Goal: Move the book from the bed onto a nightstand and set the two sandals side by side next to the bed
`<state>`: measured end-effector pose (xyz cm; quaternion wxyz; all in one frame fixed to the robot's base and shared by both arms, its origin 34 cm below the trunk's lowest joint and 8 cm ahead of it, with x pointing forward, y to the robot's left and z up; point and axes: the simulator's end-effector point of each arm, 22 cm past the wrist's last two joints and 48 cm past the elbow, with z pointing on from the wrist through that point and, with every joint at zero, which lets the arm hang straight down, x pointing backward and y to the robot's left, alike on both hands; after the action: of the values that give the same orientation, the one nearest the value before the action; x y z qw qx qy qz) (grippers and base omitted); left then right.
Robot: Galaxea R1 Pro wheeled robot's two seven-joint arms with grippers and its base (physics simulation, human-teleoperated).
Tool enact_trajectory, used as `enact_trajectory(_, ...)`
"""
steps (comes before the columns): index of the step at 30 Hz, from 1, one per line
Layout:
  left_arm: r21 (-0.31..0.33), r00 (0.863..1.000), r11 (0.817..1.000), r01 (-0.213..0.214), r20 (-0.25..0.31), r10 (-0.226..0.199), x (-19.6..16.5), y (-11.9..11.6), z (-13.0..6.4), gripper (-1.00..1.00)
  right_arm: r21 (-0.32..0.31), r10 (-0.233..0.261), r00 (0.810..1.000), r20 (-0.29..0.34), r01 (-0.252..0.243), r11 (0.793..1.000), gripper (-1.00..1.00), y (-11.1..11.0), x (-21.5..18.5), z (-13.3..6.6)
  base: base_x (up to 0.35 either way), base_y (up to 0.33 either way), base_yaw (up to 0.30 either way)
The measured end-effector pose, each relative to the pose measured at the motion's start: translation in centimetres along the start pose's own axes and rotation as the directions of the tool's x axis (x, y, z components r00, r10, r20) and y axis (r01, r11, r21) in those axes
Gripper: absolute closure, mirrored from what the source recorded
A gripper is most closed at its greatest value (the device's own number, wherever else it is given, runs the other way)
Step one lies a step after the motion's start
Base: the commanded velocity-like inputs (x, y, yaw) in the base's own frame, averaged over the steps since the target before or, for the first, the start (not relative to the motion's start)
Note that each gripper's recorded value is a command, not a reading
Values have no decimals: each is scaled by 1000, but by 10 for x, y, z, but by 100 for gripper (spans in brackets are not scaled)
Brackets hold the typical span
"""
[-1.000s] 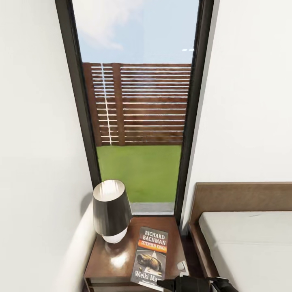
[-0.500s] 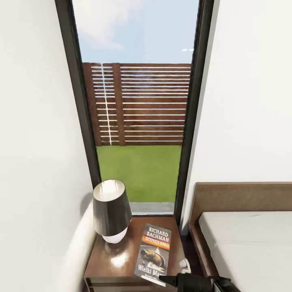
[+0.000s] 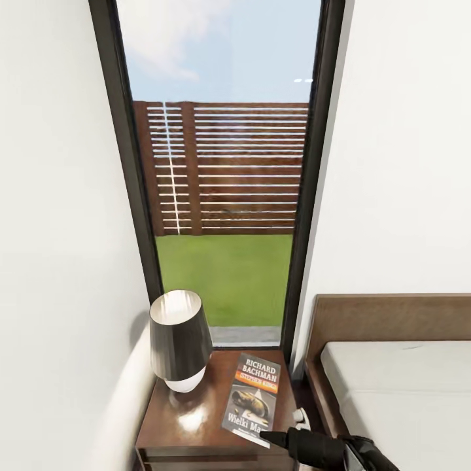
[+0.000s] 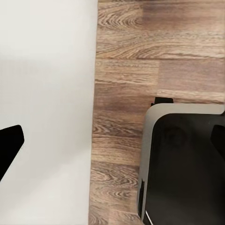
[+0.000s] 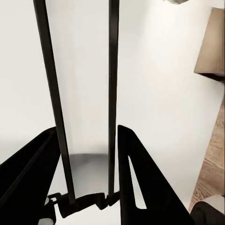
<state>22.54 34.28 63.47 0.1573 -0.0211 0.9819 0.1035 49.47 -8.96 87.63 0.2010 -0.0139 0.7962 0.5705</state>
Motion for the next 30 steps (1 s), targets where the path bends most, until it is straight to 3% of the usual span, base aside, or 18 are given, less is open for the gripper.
enact_trajectory(20,23,1000,1000,7,28,-8,-26,-10,4,-100,62,-10,1000,9,9,998,100,-10,-13,1,0,0,0)
enact_trajectory(30,104,1000,995,6,-13,-5,-60,-31,10,-100,84,-11,1000,10,10,996,100,-15,-14,2,0,0,0)
